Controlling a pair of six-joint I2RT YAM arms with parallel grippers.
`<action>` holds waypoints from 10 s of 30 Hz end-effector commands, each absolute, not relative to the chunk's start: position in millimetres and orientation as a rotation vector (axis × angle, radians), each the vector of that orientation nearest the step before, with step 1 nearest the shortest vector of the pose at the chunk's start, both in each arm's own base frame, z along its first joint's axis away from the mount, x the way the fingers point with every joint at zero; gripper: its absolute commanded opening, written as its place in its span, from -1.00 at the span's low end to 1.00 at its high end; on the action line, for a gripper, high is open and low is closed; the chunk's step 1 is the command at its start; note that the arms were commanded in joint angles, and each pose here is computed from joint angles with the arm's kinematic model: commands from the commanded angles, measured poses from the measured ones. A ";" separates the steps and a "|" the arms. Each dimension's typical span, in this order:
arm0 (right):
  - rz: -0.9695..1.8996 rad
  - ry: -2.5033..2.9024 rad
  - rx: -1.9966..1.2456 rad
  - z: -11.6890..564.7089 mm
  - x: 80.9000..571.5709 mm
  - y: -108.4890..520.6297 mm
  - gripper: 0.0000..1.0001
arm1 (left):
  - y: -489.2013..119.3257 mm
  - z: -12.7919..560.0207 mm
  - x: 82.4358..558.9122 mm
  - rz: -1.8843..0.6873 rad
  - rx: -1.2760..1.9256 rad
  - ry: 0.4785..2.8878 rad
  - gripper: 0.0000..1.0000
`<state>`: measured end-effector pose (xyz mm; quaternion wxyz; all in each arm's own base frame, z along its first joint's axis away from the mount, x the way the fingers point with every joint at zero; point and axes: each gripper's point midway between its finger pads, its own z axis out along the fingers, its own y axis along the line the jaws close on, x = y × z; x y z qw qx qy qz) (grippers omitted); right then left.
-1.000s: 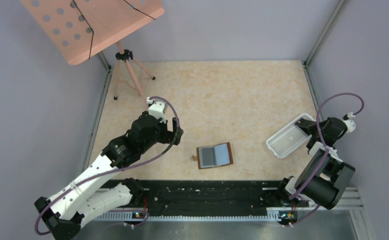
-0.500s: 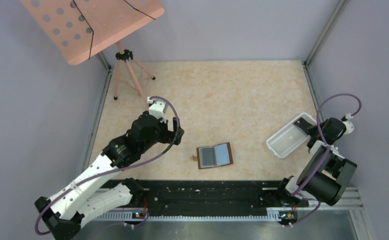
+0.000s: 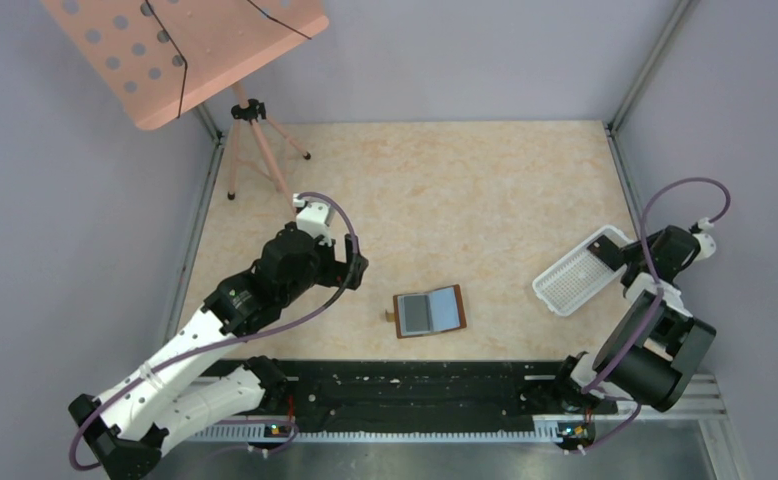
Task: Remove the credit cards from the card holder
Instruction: Place the credit card in the storage box, then remove the credit card from the card holder.
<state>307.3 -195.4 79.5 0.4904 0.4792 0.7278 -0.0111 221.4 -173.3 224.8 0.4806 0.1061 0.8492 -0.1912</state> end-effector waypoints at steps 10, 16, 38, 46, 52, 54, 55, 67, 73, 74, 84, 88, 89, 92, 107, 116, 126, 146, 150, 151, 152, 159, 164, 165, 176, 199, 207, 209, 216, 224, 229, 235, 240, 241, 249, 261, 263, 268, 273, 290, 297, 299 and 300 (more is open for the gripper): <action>0.208 1.934 0.947 138.8 331.9 -112.8 -0.30 | -183.3 182.8 229.0 -0.530 0.085 2.317 0.92; 0.419 2.064 0.739 148.3 314.0 -14.8 -0.23 | -205.0 156.9 219.3 -0.768 0.069 2.452 0.82; 0.729 2.400 0.051 101.2 188.6 287.2 0.20 | -247.5 64.7 191.2 -1.133 -0.015 2.687 0.36; 0.500 2.407 -0.026 73.2 199.3 304.5 0.44 | -246.8 52.4 187.8 -1.137 -0.027 2.709 -0.20; 0.389 2.407 -0.035 53.4 201.4 300.7 0.48 | -248.2 49.0 182.6 -1.176 -0.039 2.714 -0.71; 0.373 2.411 -0.031 48.9 201.0 299.5 0.49 | -248.5 49.7 182.3 -1.180 -0.037 2.712 -0.84; 0.369 2.413 -0.032 46.8 200.6 299.7 0.49 | -248.8 50.1 181.9 -1.184 -0.034 2.711 -0.91; 0.294 2.419 -0.044 33.2 196.9 295.4 0.41 | -247.5 51.9 181.2 -1.179 -0.036 2.707 -1.00; 0.314 2.407 -0.035 36.5 196.4 293.5 0.18 | -245.9 51.3 181.0 -1.163 -0.031 2.710 -1.00; 0.319 2.404 -0.033 37.8 196.2 293.6 0.17 | -245.4 51.1 180.8 -1.158 -0.029 2.713 -1.00; 0.281 2.382 -0.006 45.1 197.8 280.6 0.17 | -241.9 49.5 181.8 -1.118 -0.030 2.725 -1.00; 0.261 2.370 0.006 50.8 198.1 273.4 0.18 | -241.3 50.1 181.5 -1.115 -0.030 2.726 -1.00; 0.260 2.367 0.008 52.4 198.0 272.1 0.18 | -241.3 50.3 181.6 -1.114 -0.028 2.725 -1.00; 0.248 2.363 0.014 55.6 197.8 267.6 0.18 | -241.4 50.2 182.2 -1.113 -0.028 2.725 -1.00; 0.123 2.323 0.078 77.0 191.0 202.1 0.19 | -239.2 56.9 184.1 -1.087 -0.036 2.723 -1.00; 0.340 2.295 0.088 115.9 192.6 201.8 0.10 | -242.5 77.2 194.5 -1.079 -0.048 2.688 -0.91; 0.770 2.325 0.008 114.9 198.4 241.6 -0.46 | -251.8 131.2 216.8 -1.111 -0.057 2.557 -0.25; 0.776 2.461 0.098 39.1 191.1 217.6 -0.55 | -343.4 102.5 220.2 -1.301 0.092 2.486 -0.22; 0.770 2.471 0.114 28.2 188.2 214.8 -0.56 | -350.0 78.3 217.3 -1.254 0.109 2.526 -0.23; 0.764 2.475 0.118 25.8 187.4 213.4 -0.57 | -350.4 72.5 216.1 -1.233 0.115 2.537 -0.23; 0.762 2.477 0.122 24.1 186.9 212.2 -0.58 | -350.4 67.0 215.2 -1.215 0.118 2.548 -0.23; 0.744 2.489 0.128 17.9 183.6 207.9 -0.67 | -349.3 49.1 210.1 -1.150 0.140 2.581 -0.24; 0.740 2.495 0.136 15.3 182.0 206.3 -0.70 | -351.3 41.2 206.5 -1.131 0.151 2.597 -0.23; 0.740 2.496 0.137 15.1 181.6 206.2 -0.71 | -351.6 40.5 206.0 -1.127 0.152 2.598 -0.23; 0.734 2.494 0.144 13.9 181.0 204.1 -0.72 | -354.3 49.1 205.5 -1.062 0.147 2.582 -0.23; 0.731 2.494 0.151 12.0 181.1 203.5 -0.74 | -374.6 63.5 190.7 -1.275 0.134 2.572 -0.36; 0.733 2.495 0.149 11.6 181.2 204.2 -0.75 | -375.6 58.5 187.2 -1.303 0.124 2.583 -0.48; 0.734 2.494 0.150 11.8 181.5 204.3 -0.75 | -376.6 58.7 186.2 -1.316 0.120 2.585 -0.50; 0.729 2.493 0.154 11.5 181.9 203.7 -0.75 | -376.6 58.2 183.3 -1.335 0.105 2.592 -0.91; 0.707 2.497 0.175 8.7 181.9 200.0 -0.76 | -366.9 55.6 182.3 -1.308 0.060 2.606 -1.00; 0.680 2.501 0.187 6.2 182.2 195.8 -0.76 | -355.2 50.6 184.6 -1.269 0.019 2.618 -1.00; 0.663 2.507 0.208 4.2 182.4 191.4 -0.78 | -345.6 49.8 185.8 -1.261 0.003 2.613 -1.00; 0.663 2.503 0.214 5.4 183.7 191.0 -0.78 | -341.0 51.4 186.4 -1.251 0.002 2.607 -1.00; 0.663 2.503 0.215 5.4 183.8 191.0 -0.78 | -339.6 51.1 186.4 -1.246 0.000 2.609 -1.00; 0.655 2.503 0.222 4.7 184.8 190.2 -0.80 | -328.6 49.1 188.1 -1.219 -0.046 2.611 -1.00; 0.899 2.365 0.113 57.2 193.2 222.8 -0.78 | -341.6 56.8 187.0 -1.343 -0.057 2.590 -1.00; 0.929 2.338 0.104 68.2 195.3 226.8 -0.78 | -344.1 59.1 188.5 -1.358 -0.066 2.581 -1.00; 1.006 2.331 0.092 70.8 194.2 238.1 -0.79 | -349.4 58.9 190.2 -1.391 -0.087 2.579 -1.00; 1.028 2.361 0.115 57.7 192.0 241.6 -0.81 | -347.6 53.0 189.4 -1.374 -0.091 2.592 -1.00; 0.765 2.524 0.314 0.2 181.8 204.4 -0.93 | -325.9 44.7 193.1 -1.209 -0.164 2.626 -1.00; 0.754 2.518 0.318 -0.1 181.4 200.6 -0.93 | -325.9 50.3 192.0 -1.246 -0.187 2.620 -1.00; 0.747 2.518 0.321 -1.0 180.9 198.9 -0.93 | -324.7 49.5 191.1 -1.244 -0.195 2.626 -1.00; 0.742 2.518 0.322 -1.7 180.5 197.8 -0.93 | -323.6 49.0 190.5 -1.243 -0.200 2.627 -1.00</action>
